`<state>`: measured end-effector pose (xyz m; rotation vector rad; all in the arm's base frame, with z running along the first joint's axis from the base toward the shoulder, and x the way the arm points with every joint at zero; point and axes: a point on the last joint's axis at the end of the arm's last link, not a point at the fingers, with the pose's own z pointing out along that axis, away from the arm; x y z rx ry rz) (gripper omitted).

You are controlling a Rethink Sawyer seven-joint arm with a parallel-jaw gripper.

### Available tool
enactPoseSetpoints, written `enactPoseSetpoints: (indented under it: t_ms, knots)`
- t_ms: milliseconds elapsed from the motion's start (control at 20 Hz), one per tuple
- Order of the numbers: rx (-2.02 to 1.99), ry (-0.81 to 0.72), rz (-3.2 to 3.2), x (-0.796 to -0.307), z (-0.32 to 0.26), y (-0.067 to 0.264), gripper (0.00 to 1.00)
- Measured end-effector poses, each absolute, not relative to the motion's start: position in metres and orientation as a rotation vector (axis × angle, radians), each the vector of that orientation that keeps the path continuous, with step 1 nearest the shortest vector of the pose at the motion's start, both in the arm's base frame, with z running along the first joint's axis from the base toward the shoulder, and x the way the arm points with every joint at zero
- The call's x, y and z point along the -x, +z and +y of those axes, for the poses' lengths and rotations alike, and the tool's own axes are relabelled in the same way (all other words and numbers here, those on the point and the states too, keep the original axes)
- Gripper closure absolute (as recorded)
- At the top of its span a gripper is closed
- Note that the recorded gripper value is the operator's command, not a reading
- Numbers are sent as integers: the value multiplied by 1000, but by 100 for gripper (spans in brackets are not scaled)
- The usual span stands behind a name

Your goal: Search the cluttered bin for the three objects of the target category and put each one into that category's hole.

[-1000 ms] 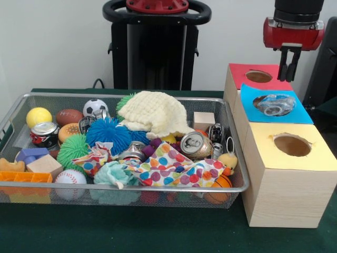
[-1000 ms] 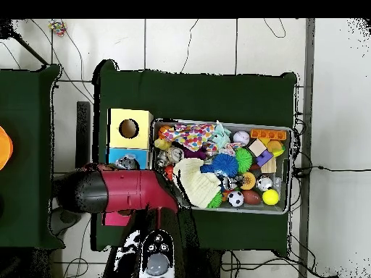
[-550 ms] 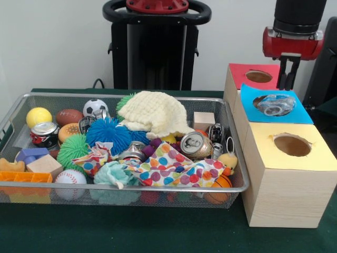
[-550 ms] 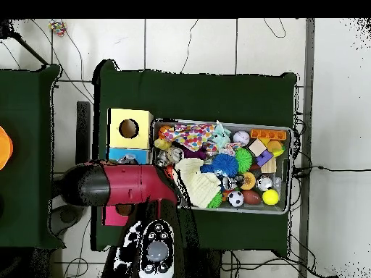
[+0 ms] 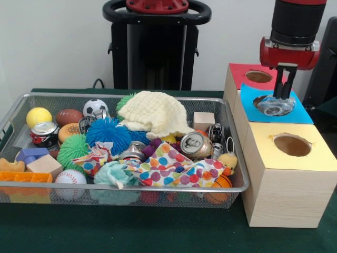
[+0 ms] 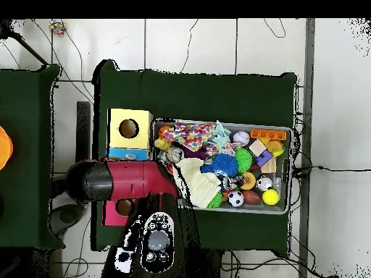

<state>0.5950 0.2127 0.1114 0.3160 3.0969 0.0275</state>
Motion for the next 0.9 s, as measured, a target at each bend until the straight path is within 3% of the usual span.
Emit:
enactPoseSetpoints:
  t_ms: [900]
  knots:
    - [-293, 8, 3044, -599, 216, 94, 100]
